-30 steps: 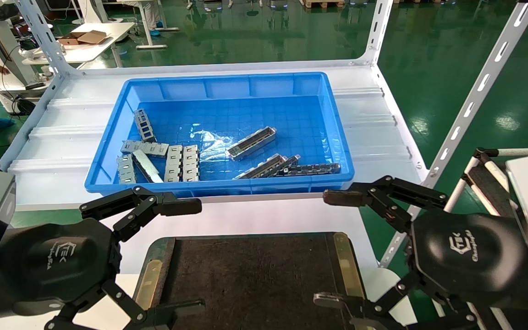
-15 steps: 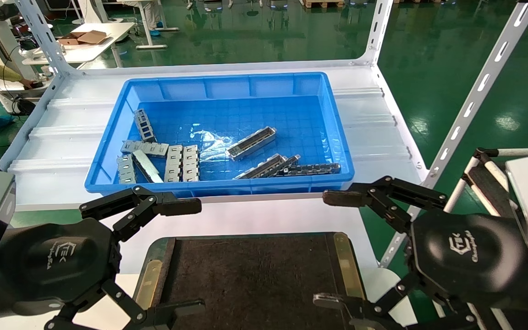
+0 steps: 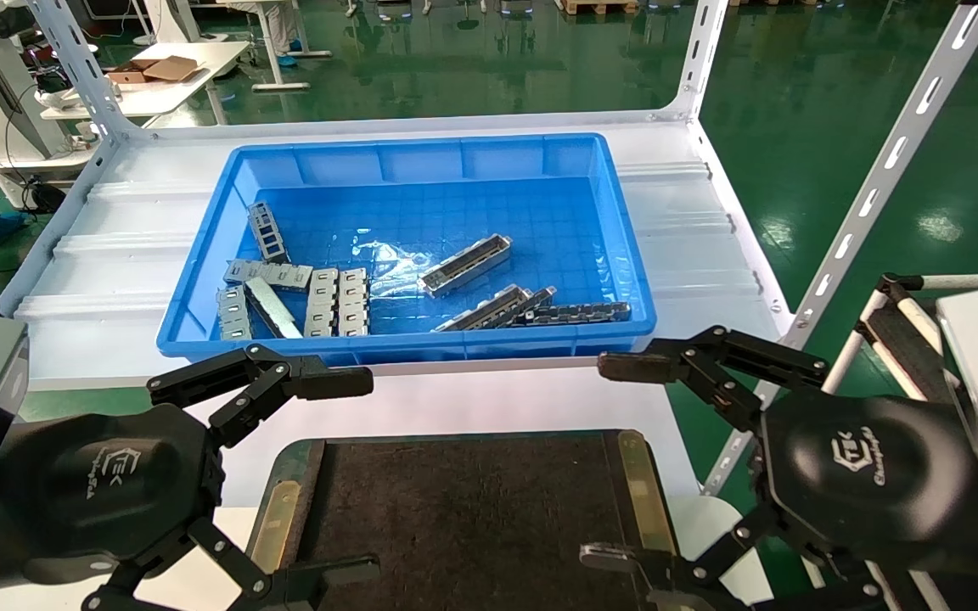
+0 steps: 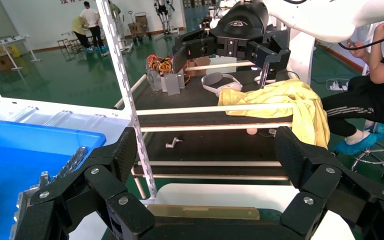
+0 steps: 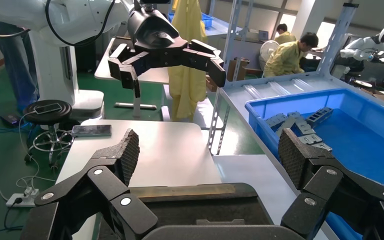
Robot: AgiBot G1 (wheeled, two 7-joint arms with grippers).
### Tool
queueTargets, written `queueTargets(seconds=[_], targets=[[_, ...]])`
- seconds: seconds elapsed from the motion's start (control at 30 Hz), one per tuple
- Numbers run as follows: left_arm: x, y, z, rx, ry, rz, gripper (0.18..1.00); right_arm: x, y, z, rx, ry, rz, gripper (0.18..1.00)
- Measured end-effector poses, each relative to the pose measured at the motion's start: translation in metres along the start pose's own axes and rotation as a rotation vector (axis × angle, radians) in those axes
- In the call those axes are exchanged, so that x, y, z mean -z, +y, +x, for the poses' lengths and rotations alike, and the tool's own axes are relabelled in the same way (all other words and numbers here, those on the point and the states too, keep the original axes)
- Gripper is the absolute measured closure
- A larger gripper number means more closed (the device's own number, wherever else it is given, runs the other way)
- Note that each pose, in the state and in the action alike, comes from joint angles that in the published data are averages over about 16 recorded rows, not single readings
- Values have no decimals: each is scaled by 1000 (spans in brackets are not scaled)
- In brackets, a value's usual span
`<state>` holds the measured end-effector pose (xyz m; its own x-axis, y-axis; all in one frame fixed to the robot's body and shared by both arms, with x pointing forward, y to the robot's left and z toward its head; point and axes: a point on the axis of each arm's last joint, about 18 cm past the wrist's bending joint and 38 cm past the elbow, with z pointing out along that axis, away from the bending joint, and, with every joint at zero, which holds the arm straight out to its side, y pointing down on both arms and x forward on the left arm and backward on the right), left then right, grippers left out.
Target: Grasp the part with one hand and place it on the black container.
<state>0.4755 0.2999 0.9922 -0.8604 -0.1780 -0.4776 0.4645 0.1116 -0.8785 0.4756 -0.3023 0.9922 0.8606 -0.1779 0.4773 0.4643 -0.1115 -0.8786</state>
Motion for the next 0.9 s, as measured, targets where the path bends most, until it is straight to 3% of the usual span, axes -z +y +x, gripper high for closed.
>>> queueTargets(seconds=[0.9], targets=[[-9,4,-7,-9,-16,-7,184,0,0,0,0,1,0,178]])
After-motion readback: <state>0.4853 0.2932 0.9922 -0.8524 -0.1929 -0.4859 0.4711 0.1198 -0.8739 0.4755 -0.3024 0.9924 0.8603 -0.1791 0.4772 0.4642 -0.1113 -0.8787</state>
